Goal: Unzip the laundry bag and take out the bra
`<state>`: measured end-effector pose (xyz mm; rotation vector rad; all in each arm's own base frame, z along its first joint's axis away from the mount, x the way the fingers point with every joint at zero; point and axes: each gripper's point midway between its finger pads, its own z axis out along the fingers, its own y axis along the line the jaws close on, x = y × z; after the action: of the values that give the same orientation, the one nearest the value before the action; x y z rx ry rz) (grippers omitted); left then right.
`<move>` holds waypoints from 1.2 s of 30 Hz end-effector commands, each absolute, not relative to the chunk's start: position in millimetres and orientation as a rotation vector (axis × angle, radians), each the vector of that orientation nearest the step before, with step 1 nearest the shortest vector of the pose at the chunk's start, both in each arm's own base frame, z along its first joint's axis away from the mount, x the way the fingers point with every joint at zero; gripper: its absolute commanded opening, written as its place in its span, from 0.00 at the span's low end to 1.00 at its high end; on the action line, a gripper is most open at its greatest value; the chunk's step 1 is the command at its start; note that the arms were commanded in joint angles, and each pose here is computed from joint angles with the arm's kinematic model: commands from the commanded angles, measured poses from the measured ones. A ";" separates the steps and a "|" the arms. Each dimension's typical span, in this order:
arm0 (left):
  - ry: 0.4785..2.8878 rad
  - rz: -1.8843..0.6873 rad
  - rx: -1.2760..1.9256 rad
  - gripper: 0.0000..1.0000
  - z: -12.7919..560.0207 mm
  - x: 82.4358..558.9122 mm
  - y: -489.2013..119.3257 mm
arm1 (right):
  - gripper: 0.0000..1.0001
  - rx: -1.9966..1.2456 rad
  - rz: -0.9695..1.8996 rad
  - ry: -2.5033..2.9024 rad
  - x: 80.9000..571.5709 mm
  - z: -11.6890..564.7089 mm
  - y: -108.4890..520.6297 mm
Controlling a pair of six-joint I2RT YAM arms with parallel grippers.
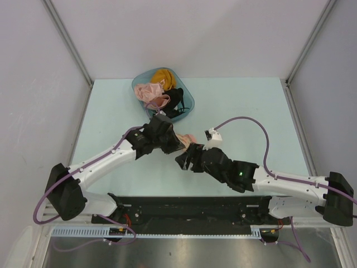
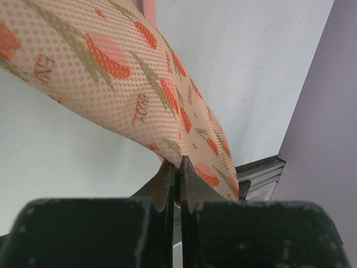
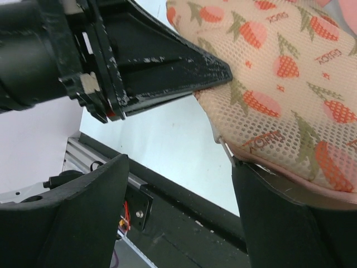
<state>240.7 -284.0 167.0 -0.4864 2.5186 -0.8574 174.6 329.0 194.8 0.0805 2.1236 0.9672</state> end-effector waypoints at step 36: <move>2.468 -0.902 -0.429 0.00 179.5 241.9 -287.9 | 0.00 0.192 0.720 2.124 198.0 183.7 274.0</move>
<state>237.0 -284.0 156.9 -0.4819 2.5328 -0.8576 190.8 298.2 176.7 0.1572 2.1460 0.7827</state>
